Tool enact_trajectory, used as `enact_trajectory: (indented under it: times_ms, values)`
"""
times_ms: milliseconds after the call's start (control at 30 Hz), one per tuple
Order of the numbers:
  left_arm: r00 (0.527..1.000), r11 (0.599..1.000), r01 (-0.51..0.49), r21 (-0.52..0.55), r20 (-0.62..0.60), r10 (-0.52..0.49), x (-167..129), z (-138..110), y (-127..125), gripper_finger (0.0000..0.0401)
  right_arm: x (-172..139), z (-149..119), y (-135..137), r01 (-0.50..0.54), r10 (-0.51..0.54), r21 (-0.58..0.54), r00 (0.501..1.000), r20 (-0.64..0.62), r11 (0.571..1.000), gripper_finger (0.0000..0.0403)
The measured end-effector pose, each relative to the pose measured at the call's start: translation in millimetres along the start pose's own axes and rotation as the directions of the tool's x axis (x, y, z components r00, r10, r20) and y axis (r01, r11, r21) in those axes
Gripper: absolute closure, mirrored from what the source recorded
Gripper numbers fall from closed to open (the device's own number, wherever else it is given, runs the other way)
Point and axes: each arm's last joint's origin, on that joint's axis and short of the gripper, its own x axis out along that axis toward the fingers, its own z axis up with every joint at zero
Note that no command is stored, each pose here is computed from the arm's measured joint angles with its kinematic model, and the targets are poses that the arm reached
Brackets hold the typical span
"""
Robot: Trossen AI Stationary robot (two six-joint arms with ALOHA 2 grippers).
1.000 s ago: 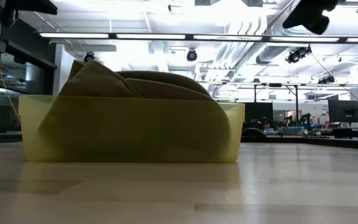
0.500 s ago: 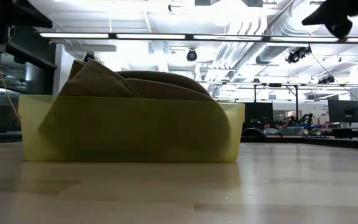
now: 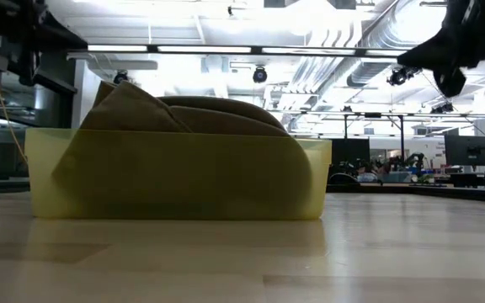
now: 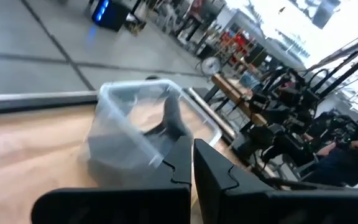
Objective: Pick & Place hat
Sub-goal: Return to Home Position
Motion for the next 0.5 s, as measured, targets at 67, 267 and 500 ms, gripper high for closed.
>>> enact_trajectory:
  times_ms: [67, 267, 500]
  values:
    - [1.0, 1.0, 0.005, -0.009, -0.013, -0.005, 3, -3, 5, 0.0401, 4, -7, -2, -0.024, 0.024, 0.007, 1.0, 0.02, 1.0, 0.0403]
    - [0.998, 0.998, 0.062, 0.0, 0.004, -0.062, 18, -11, 24, 0.0401, 18, -31, -10, -0.037, 0.035, 0.032, 0.998, 0.05, 0.999, 0.0403]
    - [0.993, 0.992, 0.117, 0.049, -0.03, -0.116, 37, -32, 53, 0.0401, 29, -55, -20, -0.007, 0.002, 0.047, 0.995, 0.101, 0.999, 0.0403]
